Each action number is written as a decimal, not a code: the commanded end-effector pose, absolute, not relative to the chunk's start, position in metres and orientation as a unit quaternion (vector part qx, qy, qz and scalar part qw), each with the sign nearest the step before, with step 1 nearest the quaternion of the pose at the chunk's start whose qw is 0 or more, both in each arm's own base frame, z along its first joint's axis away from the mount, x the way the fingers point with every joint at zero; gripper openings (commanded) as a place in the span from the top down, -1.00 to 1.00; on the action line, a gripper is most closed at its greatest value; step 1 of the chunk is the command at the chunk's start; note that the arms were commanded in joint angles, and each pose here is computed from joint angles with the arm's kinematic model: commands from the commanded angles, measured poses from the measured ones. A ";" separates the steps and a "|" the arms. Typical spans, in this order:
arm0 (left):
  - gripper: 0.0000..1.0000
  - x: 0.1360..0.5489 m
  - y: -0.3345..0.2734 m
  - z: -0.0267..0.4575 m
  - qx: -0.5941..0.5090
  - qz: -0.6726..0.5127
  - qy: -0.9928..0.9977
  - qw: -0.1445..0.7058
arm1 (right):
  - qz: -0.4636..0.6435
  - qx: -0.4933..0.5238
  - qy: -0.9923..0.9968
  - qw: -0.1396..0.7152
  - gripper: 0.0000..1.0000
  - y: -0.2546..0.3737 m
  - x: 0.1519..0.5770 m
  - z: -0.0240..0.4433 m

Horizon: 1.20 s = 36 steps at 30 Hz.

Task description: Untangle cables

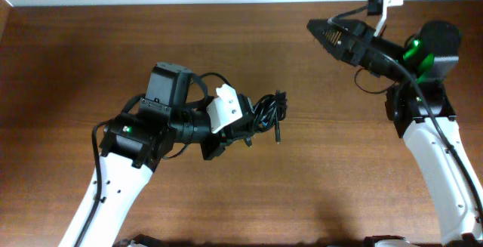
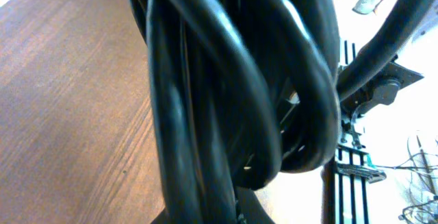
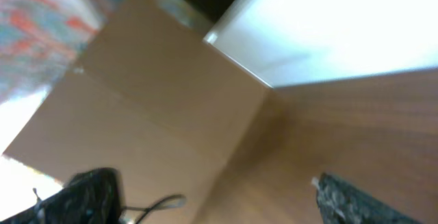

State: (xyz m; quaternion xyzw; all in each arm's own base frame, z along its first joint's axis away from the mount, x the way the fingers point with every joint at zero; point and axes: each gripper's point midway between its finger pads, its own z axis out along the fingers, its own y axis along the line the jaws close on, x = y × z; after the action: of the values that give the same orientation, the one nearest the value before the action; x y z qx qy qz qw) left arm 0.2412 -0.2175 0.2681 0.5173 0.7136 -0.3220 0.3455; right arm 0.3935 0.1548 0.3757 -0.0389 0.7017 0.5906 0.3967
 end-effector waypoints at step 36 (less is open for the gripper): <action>1.00 0.179 -0.280 0.317 0.603 -0.421 0.568 0.368 | 0.254 -0.274 0.818 0.438 -0.83 0.115 0.194 0.335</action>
State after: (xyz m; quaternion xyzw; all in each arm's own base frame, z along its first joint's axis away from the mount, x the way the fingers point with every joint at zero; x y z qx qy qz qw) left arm 0.1660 -0.2814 0.3147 0.6175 0.5370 -0.4490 0.3588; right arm 0.1998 0.1104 0.3307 -0.2609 0.8267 0.2448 0.4343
